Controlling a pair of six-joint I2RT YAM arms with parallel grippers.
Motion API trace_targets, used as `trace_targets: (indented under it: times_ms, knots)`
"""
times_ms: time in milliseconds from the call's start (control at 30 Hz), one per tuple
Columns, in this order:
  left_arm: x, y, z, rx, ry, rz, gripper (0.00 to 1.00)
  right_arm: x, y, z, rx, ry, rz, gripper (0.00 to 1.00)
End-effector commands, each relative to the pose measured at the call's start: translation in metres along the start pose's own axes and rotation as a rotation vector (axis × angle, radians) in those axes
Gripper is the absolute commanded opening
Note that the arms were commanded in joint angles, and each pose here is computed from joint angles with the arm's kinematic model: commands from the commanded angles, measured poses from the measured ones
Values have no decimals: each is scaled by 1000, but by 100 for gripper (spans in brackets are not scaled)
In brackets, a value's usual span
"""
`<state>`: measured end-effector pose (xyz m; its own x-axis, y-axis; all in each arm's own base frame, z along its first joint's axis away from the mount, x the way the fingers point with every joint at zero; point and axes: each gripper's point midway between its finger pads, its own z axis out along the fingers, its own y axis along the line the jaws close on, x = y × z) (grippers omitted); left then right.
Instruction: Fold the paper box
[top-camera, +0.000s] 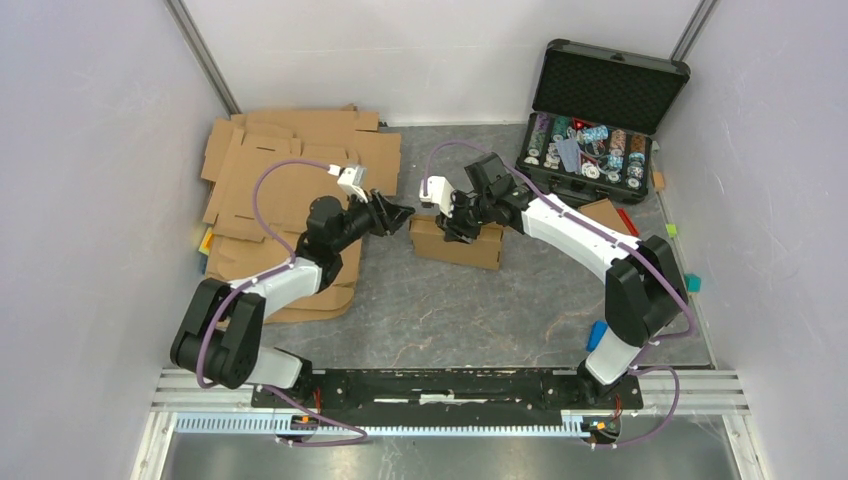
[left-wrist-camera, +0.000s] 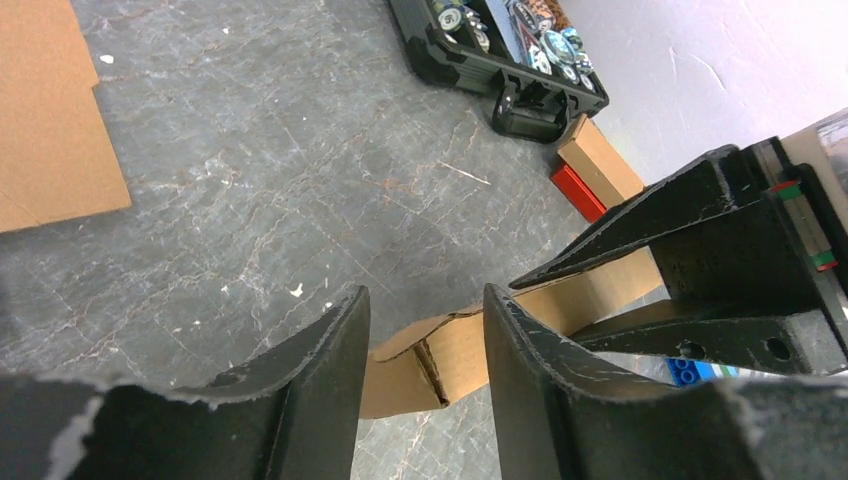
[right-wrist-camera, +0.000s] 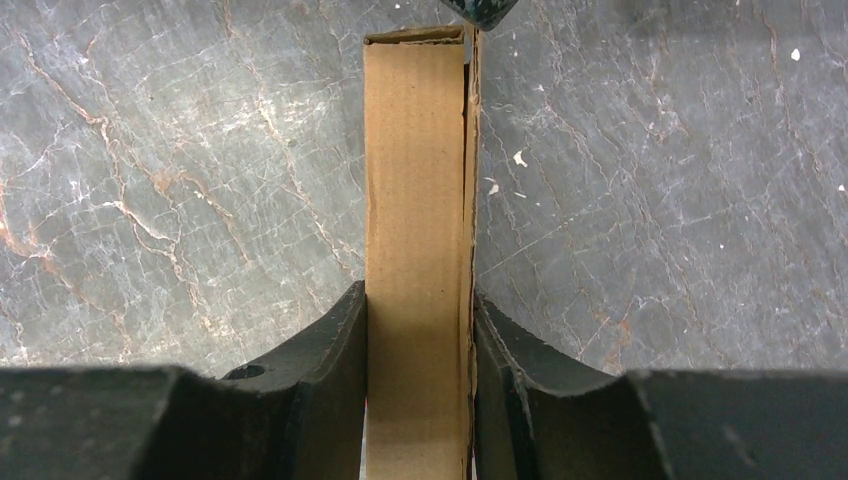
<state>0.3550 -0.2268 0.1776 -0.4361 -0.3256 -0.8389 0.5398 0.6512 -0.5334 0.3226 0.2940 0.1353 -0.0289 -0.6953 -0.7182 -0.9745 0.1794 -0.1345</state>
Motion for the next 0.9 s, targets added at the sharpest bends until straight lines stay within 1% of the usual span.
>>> trace_targets:
  times_ms: [0,133,300,400,500,567,633,667,767,867]
  knots:
    - [-2,-3,-1,23,-30,-23,51,-12,2,-2,-30,-30,-46,38]
    - [5,0,-8,3,-24,-16,51,-8,2,-4,-20,-17,-45,39]
    - [0,-1,-17,-28,-33,-12,49,-12,0,-8,3,-36,-33,40]
    - [-3,-2,-22,-42,-46,16,48,-12,1,-8,1,-35,-27,40]
    - [-1,-3,-20,-37,-34,22,43,-12,1,-7,0,-35,-18,40]
    - [1,-5,-17,-23,-21,18,38,-11,1,-7,-1,-34,-13,40]
    - [2,-6,-15,-16,-11,13,37,-11,2,-6,-4,-39,-12,40]
    - [2,-6,-15,-17,-9,12,39,-10,3,-6,-4,-39,-8,40]
    - [4,1,-15,-57,10,12,52,-12,3,-5,-9,-47,-6,40]
    - [5,7,-15,-96,20,27,54,-13,4,-5,-13,-51,-9,40]
